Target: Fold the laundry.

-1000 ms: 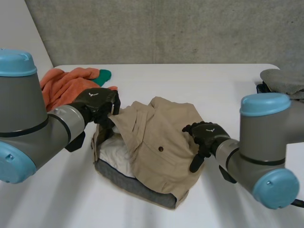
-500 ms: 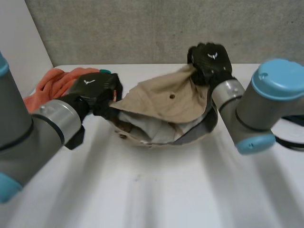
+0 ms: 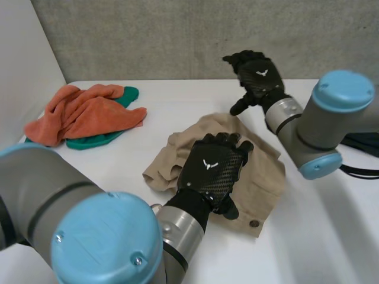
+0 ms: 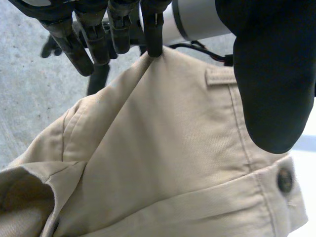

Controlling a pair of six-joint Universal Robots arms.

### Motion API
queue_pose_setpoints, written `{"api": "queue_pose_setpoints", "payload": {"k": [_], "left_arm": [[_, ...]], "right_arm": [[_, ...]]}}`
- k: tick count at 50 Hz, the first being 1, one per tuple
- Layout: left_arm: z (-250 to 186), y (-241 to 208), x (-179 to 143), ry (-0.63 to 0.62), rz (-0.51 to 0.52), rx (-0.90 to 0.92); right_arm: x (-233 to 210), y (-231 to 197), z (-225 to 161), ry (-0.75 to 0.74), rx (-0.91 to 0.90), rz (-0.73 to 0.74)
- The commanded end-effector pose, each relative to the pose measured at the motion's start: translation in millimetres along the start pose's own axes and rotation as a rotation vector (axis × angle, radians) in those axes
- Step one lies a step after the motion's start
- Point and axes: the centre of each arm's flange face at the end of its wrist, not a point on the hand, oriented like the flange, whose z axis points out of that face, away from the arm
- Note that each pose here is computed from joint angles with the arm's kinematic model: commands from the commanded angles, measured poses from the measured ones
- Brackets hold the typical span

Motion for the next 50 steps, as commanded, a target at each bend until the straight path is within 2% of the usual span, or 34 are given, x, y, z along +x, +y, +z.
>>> {"api": "queue_pose_setpoints", "payload": {"k": [1, 9, 13, 17, 22, 26, 29, 32, 36, 39, 42, 45, 48, 50], "left_arm": [[-8.5, -33.7, 0.3, 0.039, -0.055, 0.020], [-9.8, -66.6, -22.3, 0.020, -0.085, 0.021], [-4.4, -88.1, -47.6, -0.024, -0.090, 0.056], [9.5, -98.5, -75.4, -0.052, -0.049, 0.065], [48.8, -73.1, -141.6, -0.150, 0.109, -0.042], [70.4, -38.3, -173.5, -0.155, 0.217, -0.174], [78.6, -3.6, -184.2, -0.107, 0.256, -0.301], [81.2, 17.7, -181.0, -0.031, 0.263, -0.364], [81.2, 43.5, -156.7, 0.102, 0.265, -0.413], [80.8, 53.2, -146.4, 0.123, 0.276, -0.430], [85.8, 63.4, -142.5, 0.098, 0.298, -0.427], [91.5, 59.1, -147.4, 0.017, 0.327, -0.400], [89.2, 35.6, -150.7, -0.064, 0.327, -0.354], [82.7, 10.0, -146.8, -0.095, 0.288, -0.296]], "right_arm": [[9.0, -33.0, -20.6, 0.039, -0.095, 0.002], [23.8, -58.2, -47.7, 0.130, -0.224, -0.042], [34.8, -72.3, -69.7, 0.231, -0.326, -0.033], [31.1, -77.7, -98.3, 0.292, -0.472, 0.024], [3.8, -65.4, -143.6, 0.307, -0.700, 0.150], [-18.4, -46.6, -165.1, 0.290, -0.773, 0.244], [-34.0, -27.2, -176.1, 0.275, -0.795, 0.302], [-43.5, -9.7, -179.4, 0.269, -0.790, 0.330], [-57.8, 18.8, -180.1, 0.274, -0.748, 0.353], [-61.4, 27.3, -180.9, 0.283, -0.741, 0.338], [-64.7, 31.3, -182.8, 0.297, -0.735, 0.318], [-59.1, 26.6, -178.2, 0.333, -0.693, 0.299], [-50.4, 11.7, -168.8, 0.340, -0.615, 0.273], [-42.7, -11.3, -161.6, 0.323, -0.536, 0.229]]}}
